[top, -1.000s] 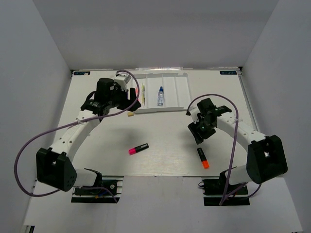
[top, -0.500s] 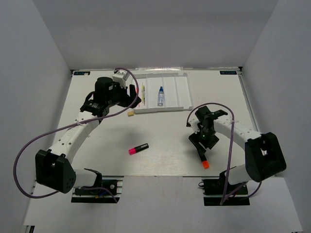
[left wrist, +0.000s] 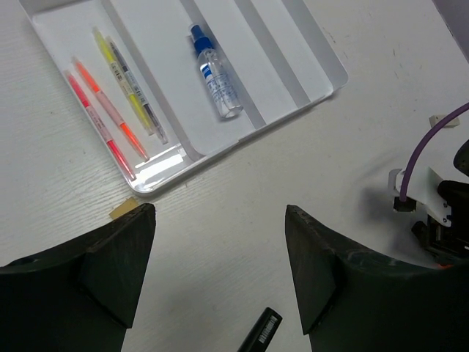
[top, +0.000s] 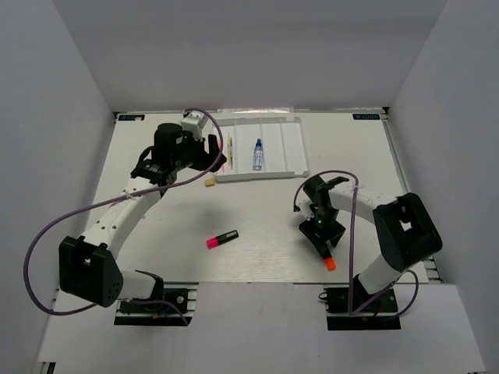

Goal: Sort the stationery into containers
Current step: Pick up the pen from the center of the board, then place the pen in the storage box.

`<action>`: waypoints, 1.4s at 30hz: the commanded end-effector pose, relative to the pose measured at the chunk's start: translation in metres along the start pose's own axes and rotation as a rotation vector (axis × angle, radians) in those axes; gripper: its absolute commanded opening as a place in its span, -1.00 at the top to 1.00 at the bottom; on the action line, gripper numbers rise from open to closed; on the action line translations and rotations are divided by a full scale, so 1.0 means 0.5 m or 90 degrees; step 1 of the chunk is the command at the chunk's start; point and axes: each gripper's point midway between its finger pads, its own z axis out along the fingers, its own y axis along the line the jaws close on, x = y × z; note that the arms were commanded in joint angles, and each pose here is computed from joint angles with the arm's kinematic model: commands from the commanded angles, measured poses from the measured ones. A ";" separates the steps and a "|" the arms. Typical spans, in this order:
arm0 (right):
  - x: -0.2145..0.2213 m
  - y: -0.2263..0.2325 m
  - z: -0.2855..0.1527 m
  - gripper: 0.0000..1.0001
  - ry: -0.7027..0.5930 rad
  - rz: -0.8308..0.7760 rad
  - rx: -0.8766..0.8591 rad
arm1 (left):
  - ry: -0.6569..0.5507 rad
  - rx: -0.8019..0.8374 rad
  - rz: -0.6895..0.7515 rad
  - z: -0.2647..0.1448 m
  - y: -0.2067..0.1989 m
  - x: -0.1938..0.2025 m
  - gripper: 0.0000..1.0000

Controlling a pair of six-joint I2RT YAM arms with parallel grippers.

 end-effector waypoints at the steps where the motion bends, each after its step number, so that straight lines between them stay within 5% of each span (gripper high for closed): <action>1: -0.019 -0.005 -0.009 -0.24 -0.012 0.000 0.020 | -0.016 -0.016 0.008 -0.002 0.011 -0.010 -0.62; 8: -0.052 -0.012 -0.002 0.17 -0.013 0.004 0.029 | -0.018 -0.016 0.007 0.006 0.015 -0.003 -0.62; 15: -0.146 0.002 -0.047 0.97 -0.090 0.007 -0.002 | -0.017 -0.019 0.008 0.002 0.016 0.000 -0.63; 23: -0.379 0.024 -0.273 1.00 -0.337 -0.021 -0.071 | -0.011 -0.019 -0.009 -0.006 0.013 0.015 -0.62; 28: -0.565 -0.057 -0.459 1.00 -0.507 -0.005 0.027 | -0.016 -0.032 -0.008 -0.009 0.020 0.016 -0.62; 33: -0.694 -0.145 -0.471 1.00 -0.568 0.035 0.085 | -0.014 -0.036 -0.023 -0.005 0.024 0.031 -0.63; 42: -0.766 -0.212 -0.376 1.00 -0.562 0.086 0.066 | 0.003 -0.018 -0.020 -0.006 0.017 0.059 -0.63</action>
